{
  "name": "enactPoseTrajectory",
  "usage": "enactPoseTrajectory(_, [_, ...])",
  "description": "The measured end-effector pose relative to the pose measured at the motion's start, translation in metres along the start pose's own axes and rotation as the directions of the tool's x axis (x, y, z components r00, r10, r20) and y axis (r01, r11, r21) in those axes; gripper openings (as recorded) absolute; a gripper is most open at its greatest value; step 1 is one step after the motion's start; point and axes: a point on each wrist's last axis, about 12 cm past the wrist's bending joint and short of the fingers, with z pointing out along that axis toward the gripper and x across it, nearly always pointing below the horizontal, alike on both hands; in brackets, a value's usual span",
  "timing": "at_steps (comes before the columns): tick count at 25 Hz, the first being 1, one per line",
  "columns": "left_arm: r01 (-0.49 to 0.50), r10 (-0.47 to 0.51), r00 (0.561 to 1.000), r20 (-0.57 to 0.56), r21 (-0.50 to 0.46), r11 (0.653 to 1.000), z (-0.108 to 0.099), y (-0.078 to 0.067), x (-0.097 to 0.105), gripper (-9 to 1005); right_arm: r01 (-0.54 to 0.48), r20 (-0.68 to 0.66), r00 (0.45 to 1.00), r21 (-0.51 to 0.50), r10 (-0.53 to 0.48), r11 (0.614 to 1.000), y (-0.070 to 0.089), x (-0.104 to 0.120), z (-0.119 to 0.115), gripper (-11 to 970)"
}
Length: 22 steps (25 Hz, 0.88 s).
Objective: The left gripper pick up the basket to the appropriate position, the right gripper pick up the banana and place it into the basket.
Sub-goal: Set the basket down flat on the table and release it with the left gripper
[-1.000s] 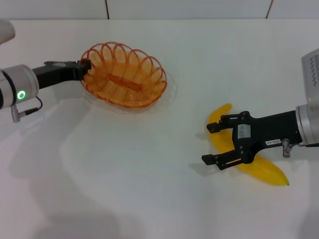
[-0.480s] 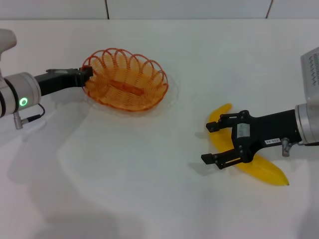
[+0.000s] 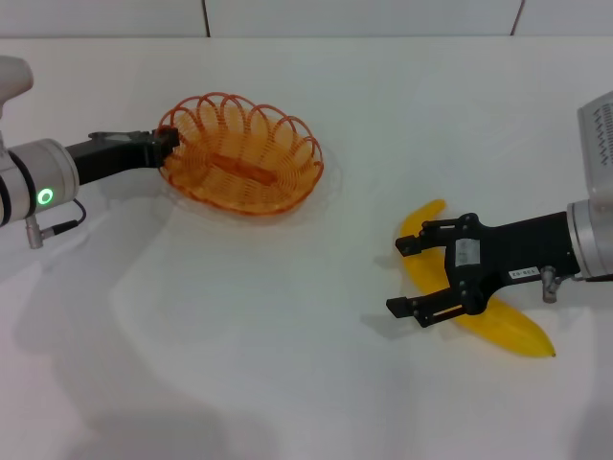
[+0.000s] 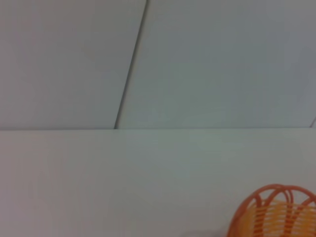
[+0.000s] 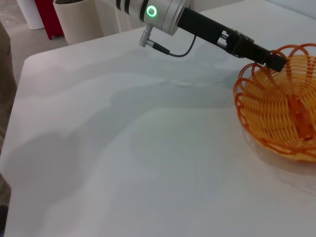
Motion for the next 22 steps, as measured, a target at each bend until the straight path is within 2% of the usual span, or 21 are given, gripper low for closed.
enactPoseTrajectory(5, [0.003,-0.003,1.0,0.008,-0.006,1.0,-0.0019,0.0017,0.0019,92,0.0,0.0,1.0,-0.001,0.0,1.0,0.0001,0.0,0.0,891])
enactPoseTrajectory(10, [-0.014,0.014,1.0,0.012,-0.007,1.0,-0.0023,0.0021,0.0021,307,0.0,0.0,1.0,-0.002,0.0,1.0,0.0003,0.0,0.0,891])
enactPoseTrajectory(16, [-0.057,0.058,0.998,0.02,-0.009,0.998,-0.0025,0.002,0.002,489,0.0,0.001,1.0,-0.006,0.0,1.0,0.0007,-0.0001,0.0,891])
enactPoseTrajectory(22, [-0.108,0.109,0.99,0.087,-0.018,0.994,-0.0095,0.0039,0.008,688,-0.002,0.014,1.0,-0.021,0.002,1.0,0.0025,-0.0015,-0.0015,891])
